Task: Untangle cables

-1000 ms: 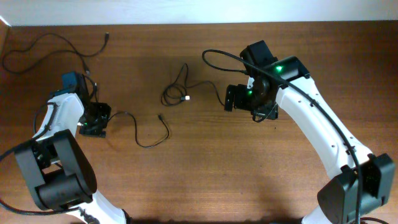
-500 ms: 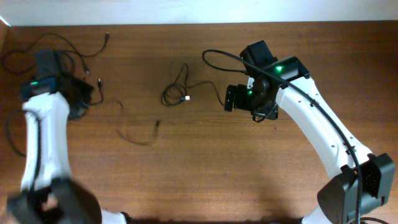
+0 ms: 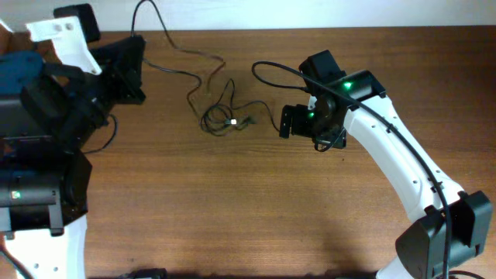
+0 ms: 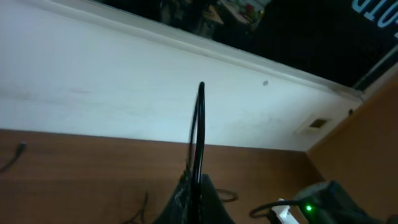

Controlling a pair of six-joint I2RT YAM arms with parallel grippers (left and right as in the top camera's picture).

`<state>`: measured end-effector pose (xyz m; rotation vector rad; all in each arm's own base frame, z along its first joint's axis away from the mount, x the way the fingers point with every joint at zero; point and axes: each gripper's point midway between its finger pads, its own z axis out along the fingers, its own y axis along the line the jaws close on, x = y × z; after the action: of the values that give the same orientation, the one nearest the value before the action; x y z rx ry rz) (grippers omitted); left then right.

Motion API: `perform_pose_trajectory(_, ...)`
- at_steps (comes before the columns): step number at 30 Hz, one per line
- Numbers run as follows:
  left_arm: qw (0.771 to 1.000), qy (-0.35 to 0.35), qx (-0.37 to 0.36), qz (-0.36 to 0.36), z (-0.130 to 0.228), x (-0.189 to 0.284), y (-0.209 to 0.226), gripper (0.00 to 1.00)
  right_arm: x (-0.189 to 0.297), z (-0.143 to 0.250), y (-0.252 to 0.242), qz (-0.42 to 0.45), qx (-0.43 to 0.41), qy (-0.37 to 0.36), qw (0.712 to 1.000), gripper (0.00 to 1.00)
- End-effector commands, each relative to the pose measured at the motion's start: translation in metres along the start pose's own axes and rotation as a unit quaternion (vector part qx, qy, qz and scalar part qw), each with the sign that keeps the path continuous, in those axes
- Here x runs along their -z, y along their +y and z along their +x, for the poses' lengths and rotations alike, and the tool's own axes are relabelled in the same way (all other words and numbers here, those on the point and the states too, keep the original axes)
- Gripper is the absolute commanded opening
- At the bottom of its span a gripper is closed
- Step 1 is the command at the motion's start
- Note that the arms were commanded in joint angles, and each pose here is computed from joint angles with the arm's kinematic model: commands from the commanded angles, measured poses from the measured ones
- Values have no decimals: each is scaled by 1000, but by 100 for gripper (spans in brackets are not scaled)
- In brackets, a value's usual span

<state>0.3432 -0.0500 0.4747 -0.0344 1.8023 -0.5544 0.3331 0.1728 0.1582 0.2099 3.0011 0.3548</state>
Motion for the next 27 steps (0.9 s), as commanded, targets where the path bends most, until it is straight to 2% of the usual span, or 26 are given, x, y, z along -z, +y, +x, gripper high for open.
perform_pose_trajectory(1,1000,3,-12,10,0,-1,-4,0,-3,2,-2,7,6,3,1000,99)
perform_pose_trajectory(6,997,11,0,-70,5,-12,31,0,-3,2,-2,7,6,3,1000,98)
perform_pose_trajectory(10,988,47,14,-147,26,-47,77,0,-3,1,-1,6,6,2,1000,98)
perform_pose_trajectory(13,985,77,24,-153,42,-72,94,0,-3,2,-2,7,6,3,1000,98)
perform_pose_trajectory(15,988,89,29,-124,49,-88,91,0,-3,2,-2,7,6,2,1000,98)
perform_pose_trajectory(19,990,62,28,-123,33,-87,100,0,-3,1,-2,8,6,0,1000,98)
perform_pose_trajectory(22,980,81,56,-172,42,-76,142,0,-3,1,-2,8,6,0,1000,98)
perform_pose_trajectory(27,942,150,138,-267,95,-83,261,0,-3,2,-2,9,6,2,1000,98)
